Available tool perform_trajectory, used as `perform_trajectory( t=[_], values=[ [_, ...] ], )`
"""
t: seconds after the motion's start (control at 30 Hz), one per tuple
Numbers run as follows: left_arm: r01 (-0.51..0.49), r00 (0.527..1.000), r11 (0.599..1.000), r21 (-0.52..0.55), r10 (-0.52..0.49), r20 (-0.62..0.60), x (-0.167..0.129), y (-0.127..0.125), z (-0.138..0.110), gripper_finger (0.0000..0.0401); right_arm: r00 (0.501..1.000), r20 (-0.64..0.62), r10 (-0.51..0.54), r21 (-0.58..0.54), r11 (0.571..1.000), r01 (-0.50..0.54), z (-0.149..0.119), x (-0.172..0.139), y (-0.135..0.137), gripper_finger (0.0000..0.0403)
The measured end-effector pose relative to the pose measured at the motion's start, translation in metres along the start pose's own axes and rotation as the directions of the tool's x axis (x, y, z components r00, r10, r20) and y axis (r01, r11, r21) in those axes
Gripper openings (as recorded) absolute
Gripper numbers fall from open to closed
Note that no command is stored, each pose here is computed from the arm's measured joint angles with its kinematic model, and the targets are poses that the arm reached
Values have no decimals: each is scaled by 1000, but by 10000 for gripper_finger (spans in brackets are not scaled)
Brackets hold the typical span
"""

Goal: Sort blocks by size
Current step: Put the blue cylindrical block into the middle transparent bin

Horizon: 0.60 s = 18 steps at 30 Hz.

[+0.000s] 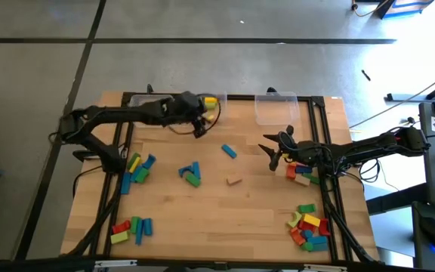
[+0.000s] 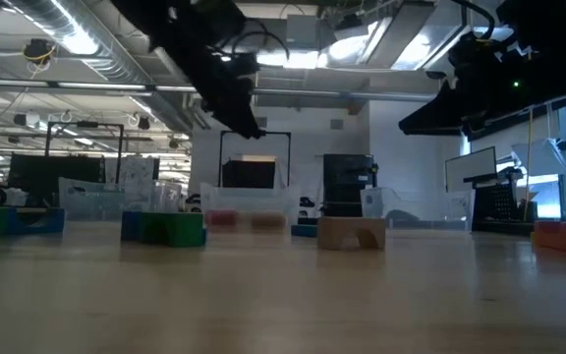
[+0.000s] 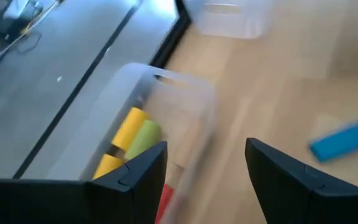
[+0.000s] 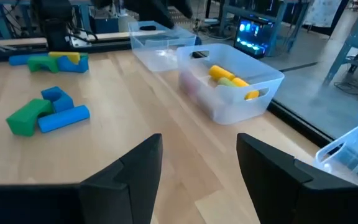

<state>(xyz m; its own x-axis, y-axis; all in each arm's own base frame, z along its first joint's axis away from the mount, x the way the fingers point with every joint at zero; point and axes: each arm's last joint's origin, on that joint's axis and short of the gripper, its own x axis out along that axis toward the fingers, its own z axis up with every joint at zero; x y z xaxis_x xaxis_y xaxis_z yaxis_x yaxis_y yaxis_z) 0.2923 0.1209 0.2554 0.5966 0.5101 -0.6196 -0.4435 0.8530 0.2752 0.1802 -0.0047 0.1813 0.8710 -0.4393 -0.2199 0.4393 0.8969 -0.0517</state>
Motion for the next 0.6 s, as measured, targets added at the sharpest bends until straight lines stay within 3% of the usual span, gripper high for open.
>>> perform_trajectory(
  t=[0.17, 0.3, 0.43, 0.6],
  values=[
    [18, 989, 999, -32, -13, 146, -24, -9, -15, 210, 1000, 18, 12, 9, 1000, -12, 9, 1, 1, 209],
    [55, 953, 998, -39, -41, 301, -39, -22, -29, 210, 999, -10, 52, 4, 999, -52, 11, 1, 3, 209],
    [92, 922, 996, -9, -82, 378, -50, -31, -43, 210, 998, 10, 56, 9, 998, -56, 19, 2, 4, 209],
    [159, 835, 986, 57, -165, 525, -59, -39, -53, 210, 986, -68, 152, -15, 988, -154, 44, 3, 10, 209]
  ],
)
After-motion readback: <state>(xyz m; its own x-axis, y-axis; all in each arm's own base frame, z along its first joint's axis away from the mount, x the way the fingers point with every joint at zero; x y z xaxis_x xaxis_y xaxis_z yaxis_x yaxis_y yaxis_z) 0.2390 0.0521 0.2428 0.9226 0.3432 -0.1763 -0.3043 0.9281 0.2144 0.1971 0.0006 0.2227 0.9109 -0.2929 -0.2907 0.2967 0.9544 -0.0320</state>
